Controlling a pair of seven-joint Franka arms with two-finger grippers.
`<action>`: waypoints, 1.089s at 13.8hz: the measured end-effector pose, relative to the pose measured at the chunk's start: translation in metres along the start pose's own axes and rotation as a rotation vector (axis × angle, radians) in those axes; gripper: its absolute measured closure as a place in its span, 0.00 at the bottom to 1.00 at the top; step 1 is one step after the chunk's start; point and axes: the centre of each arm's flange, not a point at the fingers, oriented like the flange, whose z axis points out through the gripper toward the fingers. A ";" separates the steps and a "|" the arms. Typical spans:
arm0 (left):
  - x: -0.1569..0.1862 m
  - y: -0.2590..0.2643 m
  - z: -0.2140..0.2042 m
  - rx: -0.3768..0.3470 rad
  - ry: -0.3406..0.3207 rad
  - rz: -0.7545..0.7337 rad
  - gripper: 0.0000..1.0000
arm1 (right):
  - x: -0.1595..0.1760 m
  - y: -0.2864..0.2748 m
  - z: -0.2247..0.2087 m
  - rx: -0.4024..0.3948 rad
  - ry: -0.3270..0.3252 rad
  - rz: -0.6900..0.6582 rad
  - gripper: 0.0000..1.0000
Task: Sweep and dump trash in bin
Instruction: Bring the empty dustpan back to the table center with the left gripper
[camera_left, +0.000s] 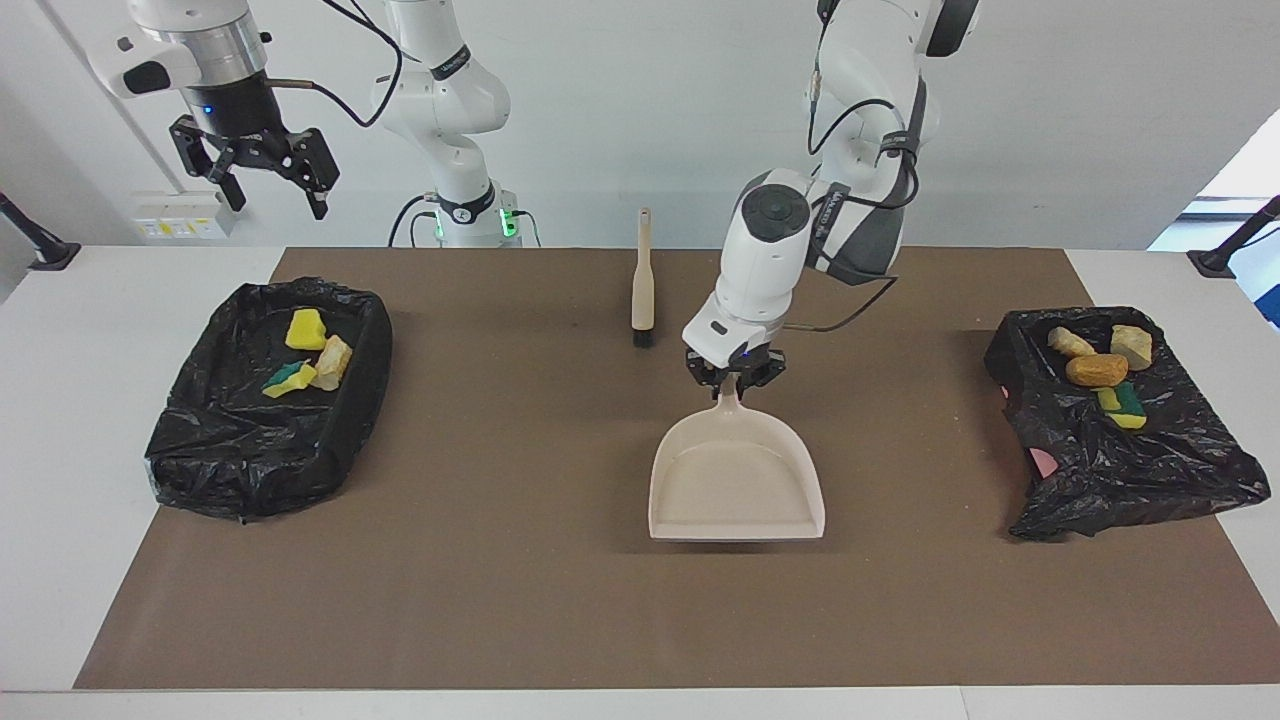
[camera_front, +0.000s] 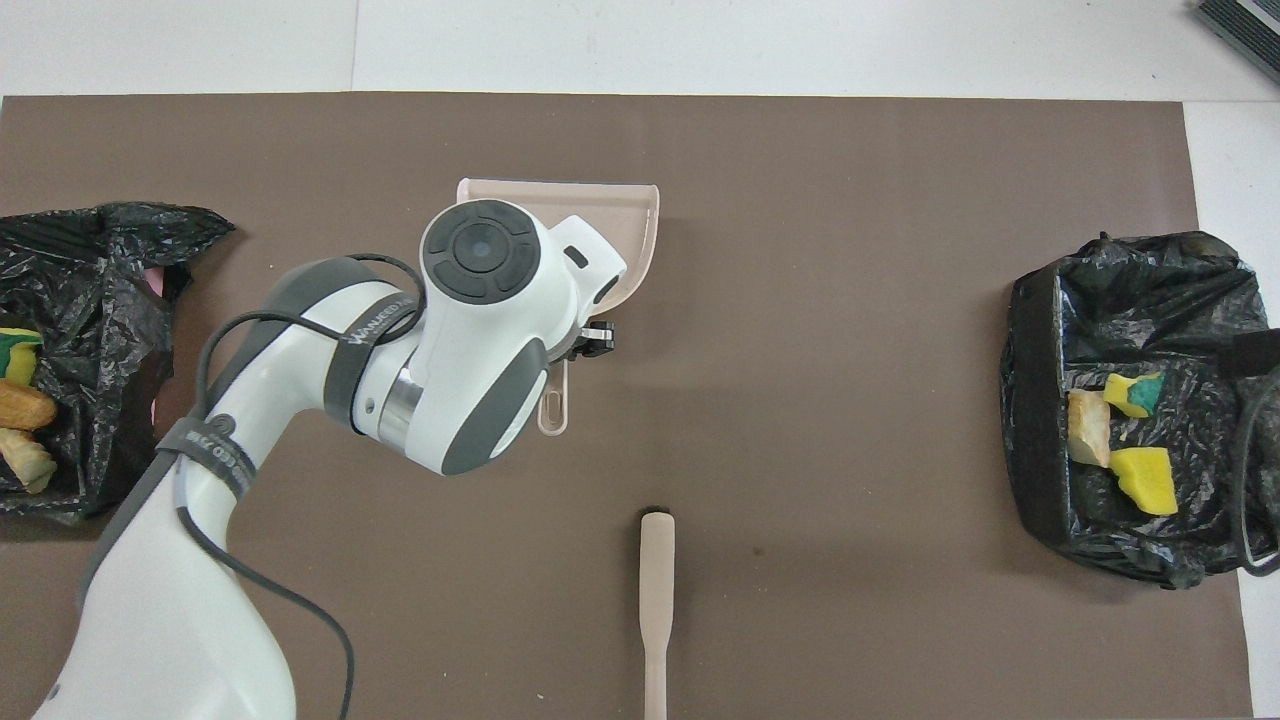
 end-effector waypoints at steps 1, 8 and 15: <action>0.002 0.010 0.004 -0.002 0.000 0.007 0.69 | -0.003 -0.003 -0.004 0.000 0.006 -0.007 0.00; -0.001 0.081 0.047 -0.016 -0.020 0.050 0.69 | -0.006 -0.013 -0.009 0.000 0.015 -0.024 0.00; -0.015 0.098 0.055 -0.042 -0.051 0.059 0.67 | -0.006 -0.013 -0.010 0.000 0.016 -0.024 0.00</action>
